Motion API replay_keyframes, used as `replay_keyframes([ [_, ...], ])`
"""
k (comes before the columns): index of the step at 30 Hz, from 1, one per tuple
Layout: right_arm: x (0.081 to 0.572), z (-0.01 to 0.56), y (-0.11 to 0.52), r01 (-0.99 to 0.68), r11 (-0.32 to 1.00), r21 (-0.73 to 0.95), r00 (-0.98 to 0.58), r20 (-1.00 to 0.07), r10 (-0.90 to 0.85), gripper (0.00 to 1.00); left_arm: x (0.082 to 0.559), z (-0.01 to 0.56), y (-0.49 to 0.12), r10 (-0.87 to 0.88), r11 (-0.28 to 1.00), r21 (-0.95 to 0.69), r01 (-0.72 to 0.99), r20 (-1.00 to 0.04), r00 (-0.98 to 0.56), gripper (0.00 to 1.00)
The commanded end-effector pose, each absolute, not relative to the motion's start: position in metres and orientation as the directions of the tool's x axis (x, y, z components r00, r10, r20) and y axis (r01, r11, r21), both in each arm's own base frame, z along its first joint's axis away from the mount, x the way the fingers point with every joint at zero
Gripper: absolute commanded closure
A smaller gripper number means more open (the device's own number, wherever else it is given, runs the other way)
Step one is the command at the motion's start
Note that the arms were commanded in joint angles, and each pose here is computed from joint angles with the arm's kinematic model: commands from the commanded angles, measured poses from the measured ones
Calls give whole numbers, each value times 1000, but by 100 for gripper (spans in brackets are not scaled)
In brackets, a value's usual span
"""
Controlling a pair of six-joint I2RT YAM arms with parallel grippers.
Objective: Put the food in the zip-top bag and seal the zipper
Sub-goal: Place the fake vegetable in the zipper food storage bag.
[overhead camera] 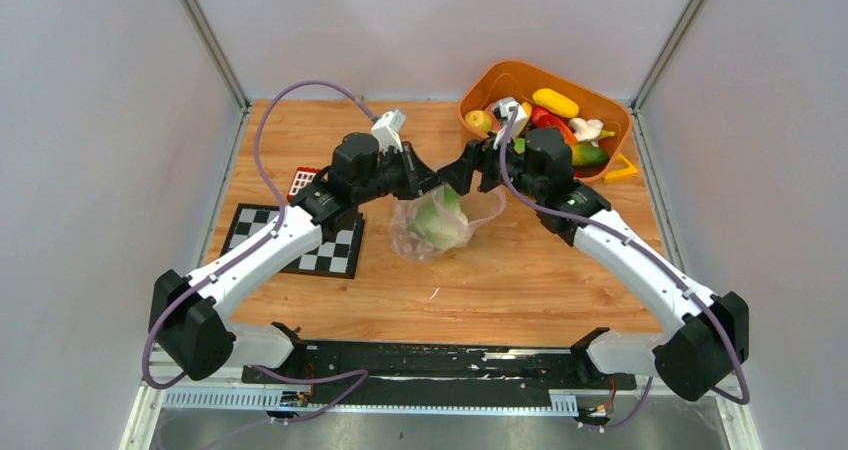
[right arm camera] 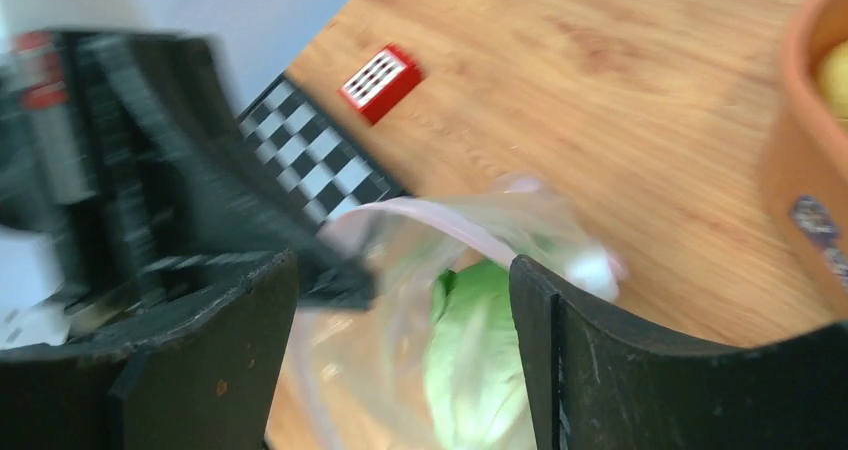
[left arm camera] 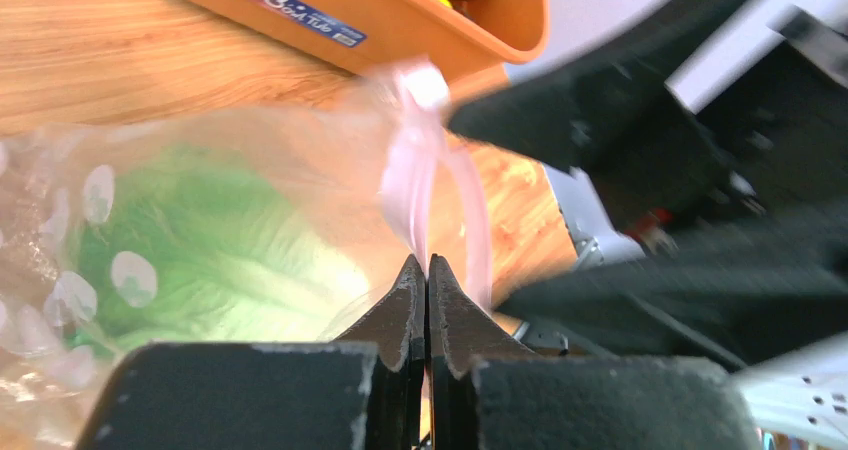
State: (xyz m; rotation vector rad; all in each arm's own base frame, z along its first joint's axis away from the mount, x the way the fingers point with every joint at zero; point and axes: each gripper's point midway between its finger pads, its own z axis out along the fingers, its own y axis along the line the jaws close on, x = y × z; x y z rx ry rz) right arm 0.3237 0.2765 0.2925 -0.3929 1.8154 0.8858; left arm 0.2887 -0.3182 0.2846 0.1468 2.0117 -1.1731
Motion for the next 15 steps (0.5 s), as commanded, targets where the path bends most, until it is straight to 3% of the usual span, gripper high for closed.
replay_keyframes([
  [1,264,316,289,-786,494,372,-431,-902,-5,23,305,293,-312,-323,596,-666,449,-711,-625,100],
  [5,268,322,265,-720,608,335,-408,-913,20,25,305,287,-311,-318,602,-664,443,-709,-630,100],
  [9,294,286,216,-478,832,281,-407,-910,73,25,304,285,-309,-317,604,-662,444,-710,-628,100],
  [15,286,236,216,-403,840,363,-545,-833,98,23,303,284,-310,-318,601,-666,442,-707,-632,100],
])
